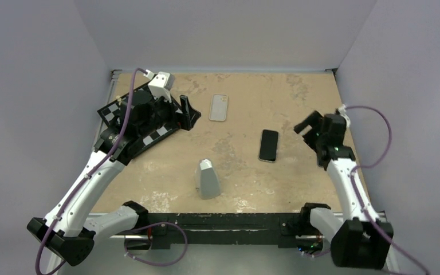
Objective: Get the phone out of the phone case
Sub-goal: Place the phone at the center of the board, then pick up the phone at the center of the board.
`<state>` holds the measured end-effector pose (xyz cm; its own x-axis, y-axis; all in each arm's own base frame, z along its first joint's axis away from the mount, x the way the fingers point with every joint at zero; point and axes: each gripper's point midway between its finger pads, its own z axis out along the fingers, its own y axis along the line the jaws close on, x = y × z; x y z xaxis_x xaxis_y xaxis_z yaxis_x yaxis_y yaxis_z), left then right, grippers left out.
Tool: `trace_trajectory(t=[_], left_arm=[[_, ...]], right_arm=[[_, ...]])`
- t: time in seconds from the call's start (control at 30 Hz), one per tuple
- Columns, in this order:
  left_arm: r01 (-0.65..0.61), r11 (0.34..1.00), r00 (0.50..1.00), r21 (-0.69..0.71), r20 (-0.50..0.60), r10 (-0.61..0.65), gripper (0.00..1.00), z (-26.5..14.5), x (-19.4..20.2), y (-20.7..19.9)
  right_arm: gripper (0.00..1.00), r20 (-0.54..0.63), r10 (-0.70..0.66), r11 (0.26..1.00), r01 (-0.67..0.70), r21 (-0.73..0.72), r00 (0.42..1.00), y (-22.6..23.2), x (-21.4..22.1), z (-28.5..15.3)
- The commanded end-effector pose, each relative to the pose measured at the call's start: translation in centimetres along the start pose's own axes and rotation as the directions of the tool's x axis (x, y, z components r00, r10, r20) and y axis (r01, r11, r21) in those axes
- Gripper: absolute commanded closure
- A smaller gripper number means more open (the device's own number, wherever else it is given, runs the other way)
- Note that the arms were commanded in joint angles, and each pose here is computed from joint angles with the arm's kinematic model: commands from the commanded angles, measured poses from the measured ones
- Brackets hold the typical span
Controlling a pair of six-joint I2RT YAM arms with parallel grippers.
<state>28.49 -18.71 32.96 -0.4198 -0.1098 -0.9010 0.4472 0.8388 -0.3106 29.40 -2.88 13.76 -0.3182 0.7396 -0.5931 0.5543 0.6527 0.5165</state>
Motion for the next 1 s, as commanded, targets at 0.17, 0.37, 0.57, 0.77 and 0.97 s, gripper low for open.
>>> trace_trajectory(t=[0.17, 0.37, 0.57, 0.77, 0.97], left_arm=[[-0.023, 0.998, 0.998, -0.057, 0.048, 0.026, 0.01, 0.4, -0.9, 1.5], [-0.026, 0.997, 0.999, -0.071, 0.040, 0.029, 0.01, 1.0, -0.6, 2.0], [-0.018, 0.997, 0.999, -0.070, 0.028, 0.020, 0.01, 1.4, -0.3, 2.2], [-0.011, 0.998, 1.000, -0.058, 0.015, 0.012, 0.01, 1.7, 0.0, 2.1], [-0.012, 0.998, 1.000, -0.060, 0.013, 0.013, 0.01, 1.7, 0.0, 2.1]], right_arm=[[0.05, -0.238, -0.505, 0.862, 0.474, -0.178, 0.830, 10.4, 7.6, 4.8], [0.04, -0.352, -0.638, 0.755, 0.645, -0.115, 0.685, 10.0, 11.1, 8.2], [0.04, -0.399, -0.633, 0.740, 0.670, -0.059, 0.664, 8.4, 12.8, 9.6], [0.04, -0.418, -0.617, 0.728, 0.685, 0.018, 0.667, 7.1, 13.5, 9.7], [0.04, -0.430, -0.592, 0.725, 0.684, 0.086, 0.682, 5.5, 13.7, 9.6]])
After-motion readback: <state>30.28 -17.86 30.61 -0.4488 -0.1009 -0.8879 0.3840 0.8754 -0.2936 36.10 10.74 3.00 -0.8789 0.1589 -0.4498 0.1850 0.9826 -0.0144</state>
